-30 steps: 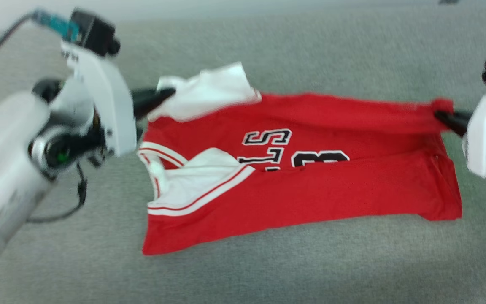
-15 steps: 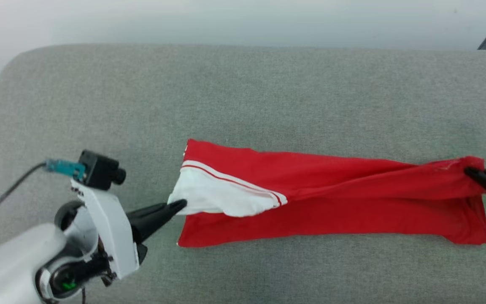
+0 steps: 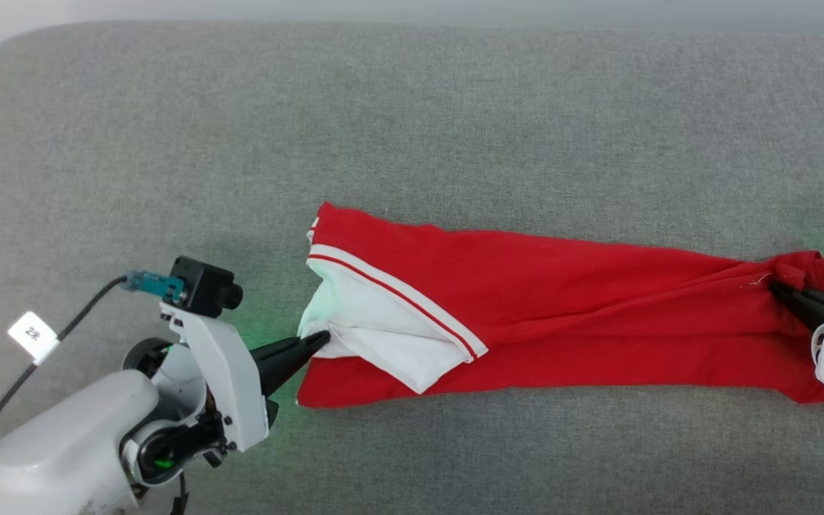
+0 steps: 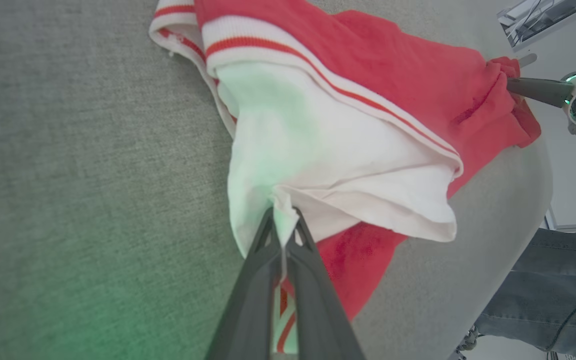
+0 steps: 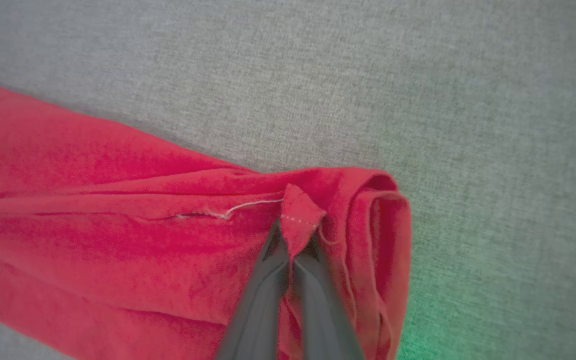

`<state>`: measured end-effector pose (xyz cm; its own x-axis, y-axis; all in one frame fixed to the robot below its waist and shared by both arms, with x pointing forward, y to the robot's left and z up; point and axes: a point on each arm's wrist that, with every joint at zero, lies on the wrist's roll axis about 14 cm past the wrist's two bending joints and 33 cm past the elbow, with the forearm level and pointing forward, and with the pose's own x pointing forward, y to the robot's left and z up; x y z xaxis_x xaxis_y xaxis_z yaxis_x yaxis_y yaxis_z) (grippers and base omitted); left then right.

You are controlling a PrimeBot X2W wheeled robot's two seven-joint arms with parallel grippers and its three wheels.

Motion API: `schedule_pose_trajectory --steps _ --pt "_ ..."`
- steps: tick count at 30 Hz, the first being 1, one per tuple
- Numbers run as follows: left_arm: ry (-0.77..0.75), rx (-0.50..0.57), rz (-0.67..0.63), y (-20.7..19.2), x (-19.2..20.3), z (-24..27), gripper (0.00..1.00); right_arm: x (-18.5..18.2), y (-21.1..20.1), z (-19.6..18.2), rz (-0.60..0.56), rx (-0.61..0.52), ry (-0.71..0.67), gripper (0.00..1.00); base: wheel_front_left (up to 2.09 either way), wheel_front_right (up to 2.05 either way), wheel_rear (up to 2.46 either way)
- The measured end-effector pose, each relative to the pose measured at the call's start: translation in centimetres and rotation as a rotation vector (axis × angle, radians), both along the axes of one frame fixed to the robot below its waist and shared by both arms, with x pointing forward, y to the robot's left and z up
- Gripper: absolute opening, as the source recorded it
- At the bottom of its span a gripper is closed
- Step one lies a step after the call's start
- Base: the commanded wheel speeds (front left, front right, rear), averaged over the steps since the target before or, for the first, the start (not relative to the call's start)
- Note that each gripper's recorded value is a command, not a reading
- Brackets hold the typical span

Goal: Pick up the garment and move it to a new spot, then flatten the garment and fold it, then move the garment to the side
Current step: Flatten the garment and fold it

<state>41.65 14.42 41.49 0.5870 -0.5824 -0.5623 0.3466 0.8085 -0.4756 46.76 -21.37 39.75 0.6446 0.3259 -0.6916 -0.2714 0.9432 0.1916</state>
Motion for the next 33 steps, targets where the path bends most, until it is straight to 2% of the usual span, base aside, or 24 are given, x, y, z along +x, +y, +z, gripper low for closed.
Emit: schedule_pose_trajectory --steps 3,4,5,6,7,8,10,15,22,25,27,33 --pt "0.008 0.008 0.01 0.0 0.2 -1.0 0.0 0.1 0.1 -0.1 0.001 0.0 -0.003 0.0 0.0 0.0 0.0" --pt "0.006 0.011 0.013 0.0 0.3 -1.1 0.0 0.1 0.1 0.0 0.003 0.0 -0.007 0.1 0.0 0.0 0.0" --pt "0.002 0.01 0.018 0.0 0.4 -1.2 0.05 0.2 0.2 0.1 0.005 -0.001 -0.016 0.3 0.0 0.0 0.0" --pt "-0.01 0.005 0.024 0.0 0.6 -1.0 0.22 0.2 0.2 0.3 0.008 -0.001 -0.025 0.45 0.0 0.0 0.0" --pt "-0.024 -0.001 0.033 -0.1 0.7 -0.8 0.38 0.2 0.4 0.6 0.012 0.001 -0.034 0.79 0.0 0.0 0.0" --pt "-0.041 -0.002 0.039 0.0 0.8 -0.5 0.46 0.2 0.5 0.9 0.015 0.004 -0.044 1.0 0.0 0.0 0.0" --pt "-0.098 -0.008 0.058 0.2 1.1 0.5 1.0 0.0 0.6 1.5 0.015 0.015 -0.06 1.0 0.0 0.0 0.0" --pt "-0.233 -0.086 0.175 1.2 1.0 3.1 1.0 -0.6 -0.1 3.5 -0.007 0.039 -0.123 1.0 0.0 0.0 0.0" --pt "-0.273 -0.124 0.345 2.9 -2.2 3.1 1.0 -2.1 -0.8 4.1 -0.046 0.061 -0.149 1.0 0.0 0.0 0.0" --pt "-0.319 -0.09 0.421 4.5 -2.7 3.6 1.0 -2.2 -0.8 4.1 -0.055 0.074 -0.146 1.0 0.0 0.0 0.0" --pt "-0.352 -0.105 0.497 5.4 -2.8 4.2 1.0 -2.0 -0.9 4.3 -0.069 0.086 -0.15 1.0 0.0 0.0 0.0" --pt "-0.432 -0.065 0.593 7.1 -5.1 4.6 1.0 -2.1 -0.9 4.4 -0.084 0.103 -0.137 1.0 0.0 0.0 0.0"
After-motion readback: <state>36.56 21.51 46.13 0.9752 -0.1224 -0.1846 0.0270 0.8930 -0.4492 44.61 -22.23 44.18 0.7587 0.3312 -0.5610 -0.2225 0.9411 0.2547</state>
